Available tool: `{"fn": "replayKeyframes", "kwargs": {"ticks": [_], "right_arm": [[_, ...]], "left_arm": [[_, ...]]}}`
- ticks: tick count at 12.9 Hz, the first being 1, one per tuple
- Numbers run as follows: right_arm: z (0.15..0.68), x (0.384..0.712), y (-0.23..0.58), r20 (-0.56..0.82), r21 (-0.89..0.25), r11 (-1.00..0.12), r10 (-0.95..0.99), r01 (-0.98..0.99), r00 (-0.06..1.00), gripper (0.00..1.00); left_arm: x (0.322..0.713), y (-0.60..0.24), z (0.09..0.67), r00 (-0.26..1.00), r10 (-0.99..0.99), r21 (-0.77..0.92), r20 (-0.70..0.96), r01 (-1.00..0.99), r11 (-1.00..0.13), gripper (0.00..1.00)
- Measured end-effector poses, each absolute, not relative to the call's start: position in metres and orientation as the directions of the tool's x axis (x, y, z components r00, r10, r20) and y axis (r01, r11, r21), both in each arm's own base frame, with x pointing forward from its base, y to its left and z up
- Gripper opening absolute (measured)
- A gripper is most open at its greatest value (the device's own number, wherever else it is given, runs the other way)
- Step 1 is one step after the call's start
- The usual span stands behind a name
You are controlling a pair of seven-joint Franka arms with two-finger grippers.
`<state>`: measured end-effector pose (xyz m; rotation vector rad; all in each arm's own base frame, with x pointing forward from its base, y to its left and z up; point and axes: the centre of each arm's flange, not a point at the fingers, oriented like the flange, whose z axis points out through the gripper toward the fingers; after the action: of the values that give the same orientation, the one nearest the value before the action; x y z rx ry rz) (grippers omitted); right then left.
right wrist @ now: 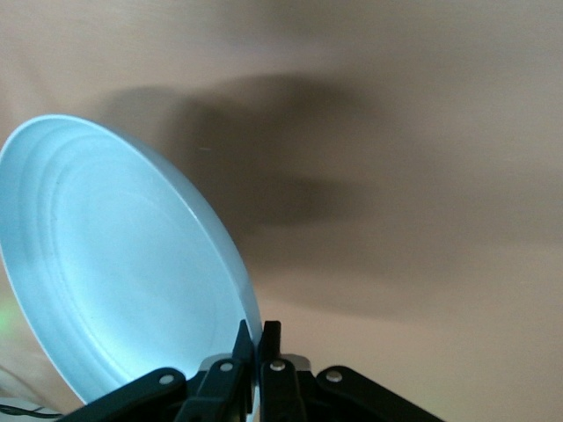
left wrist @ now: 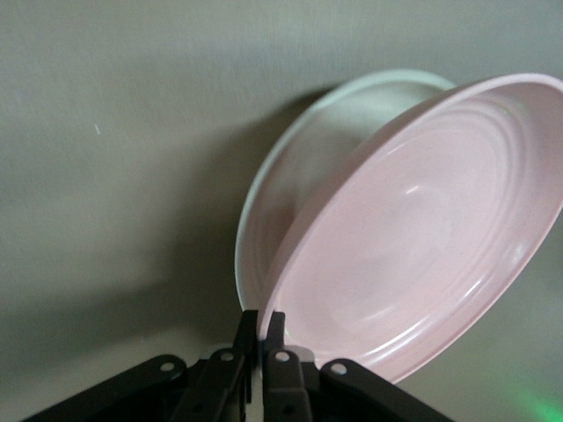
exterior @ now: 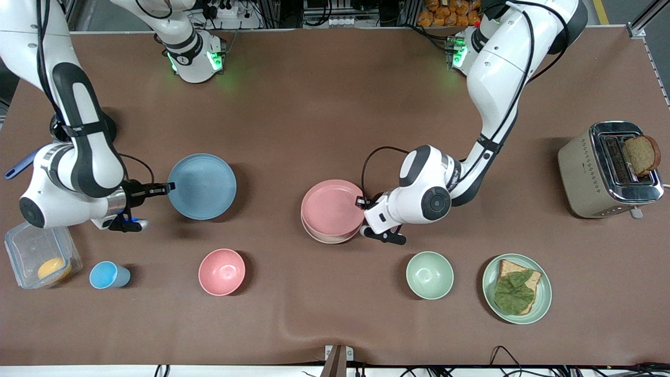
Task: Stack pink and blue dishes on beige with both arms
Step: 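Open the left gripper and withdraw it while the right gripper lifts the blue plate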
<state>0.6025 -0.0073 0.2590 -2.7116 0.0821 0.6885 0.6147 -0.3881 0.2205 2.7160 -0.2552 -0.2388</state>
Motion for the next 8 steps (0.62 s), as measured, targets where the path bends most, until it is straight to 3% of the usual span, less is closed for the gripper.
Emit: {"fn": "replayKeyframes", "kwargs": {"ticks": [2, 3, 6, 8], "right_arm": [[0.266, 0.608, 0.013, -0.476, -0.299, -0.941, 0.001, -0.16, 0.879, 0.05], [0.268, 0.609, 0.02, -0.479, -0.291, -0.942, -0.006, -0.165, 0.878, 0.05], [0.27, 0.61, 0.023, -0.482, -0.284, -0.943, -0.015, -0.172, 0.876, 0.05], [0.27, 0.61, 0.022, -0.482, -0.283, -0.943, -0.018, -0.175, 0.876, 0.05]], "left_arm": [[0.618, -0.388, 0.214, 0.974, -0.204, 0.41, -0.101, -0.146, -0.9, 0.06], [0.618, -0.389, 0.212, 0.975, -0.204, 0.411, -0.093, -0.149, -0.899, 0.12], [0.62, -0.392, 0.22, 0.975, -0.216, 0.41, -0.059, -0.173, -0.895, 0.45], [0.63, -0.389, 0.244, 0.955, -0.295, 0.317, 0.041, -0.292, -0.902, 0.68]]}}
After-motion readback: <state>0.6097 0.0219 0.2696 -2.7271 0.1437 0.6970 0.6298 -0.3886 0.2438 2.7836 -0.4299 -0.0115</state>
